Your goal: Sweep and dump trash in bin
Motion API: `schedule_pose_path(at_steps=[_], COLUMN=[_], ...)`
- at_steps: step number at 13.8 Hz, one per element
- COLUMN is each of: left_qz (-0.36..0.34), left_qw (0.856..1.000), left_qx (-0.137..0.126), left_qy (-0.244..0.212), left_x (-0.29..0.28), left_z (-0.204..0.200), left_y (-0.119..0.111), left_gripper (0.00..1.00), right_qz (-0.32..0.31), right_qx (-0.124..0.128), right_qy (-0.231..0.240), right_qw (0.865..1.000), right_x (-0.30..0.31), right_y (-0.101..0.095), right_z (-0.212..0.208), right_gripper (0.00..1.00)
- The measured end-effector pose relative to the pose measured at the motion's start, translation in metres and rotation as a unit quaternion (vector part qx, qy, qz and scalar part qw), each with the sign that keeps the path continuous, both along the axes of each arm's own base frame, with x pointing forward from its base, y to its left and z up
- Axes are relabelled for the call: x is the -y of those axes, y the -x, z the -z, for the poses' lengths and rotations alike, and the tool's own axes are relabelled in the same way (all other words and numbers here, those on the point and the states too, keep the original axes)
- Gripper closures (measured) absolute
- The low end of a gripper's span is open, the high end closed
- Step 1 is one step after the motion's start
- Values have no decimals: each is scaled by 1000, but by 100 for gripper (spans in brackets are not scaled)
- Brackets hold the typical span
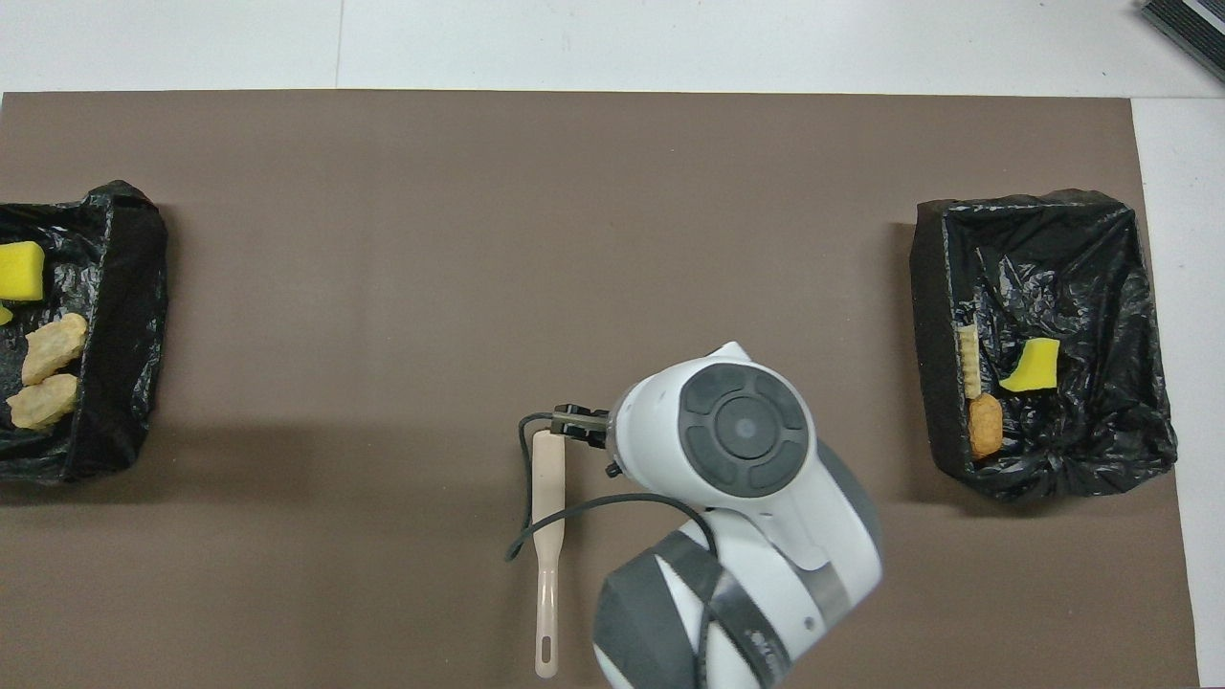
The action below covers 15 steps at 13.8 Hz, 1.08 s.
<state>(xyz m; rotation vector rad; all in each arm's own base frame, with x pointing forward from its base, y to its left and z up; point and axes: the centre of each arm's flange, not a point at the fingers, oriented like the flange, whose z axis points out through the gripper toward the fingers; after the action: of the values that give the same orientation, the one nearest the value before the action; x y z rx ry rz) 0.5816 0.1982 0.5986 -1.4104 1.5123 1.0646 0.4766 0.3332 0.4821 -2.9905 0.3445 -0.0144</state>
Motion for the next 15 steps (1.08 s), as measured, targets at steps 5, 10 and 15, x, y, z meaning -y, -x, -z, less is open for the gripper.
schedule_pose_path(at_steps=[5, 10, 15], left_qz=[17, -51, -180], left_qw=[997, 951, 878], left_qx=[17, 69, 130], left_qy=[75, 297, 425], left_x=[69, 137, 232], left_z=[1, 39, 70], left_y=[-4, -2, 8], left_gripper=[68, 68, 68], right_qz=[-6, -17, -48], right_qx=[40, 62, 26], right_qy=[33, 64, 91], right_qw=[999, 996, 994], right_x=[121, 205, 225], right_y=[-40, -65, -65], right_z=[-83, -140, -163], right_gripper=[0, 0, 0])
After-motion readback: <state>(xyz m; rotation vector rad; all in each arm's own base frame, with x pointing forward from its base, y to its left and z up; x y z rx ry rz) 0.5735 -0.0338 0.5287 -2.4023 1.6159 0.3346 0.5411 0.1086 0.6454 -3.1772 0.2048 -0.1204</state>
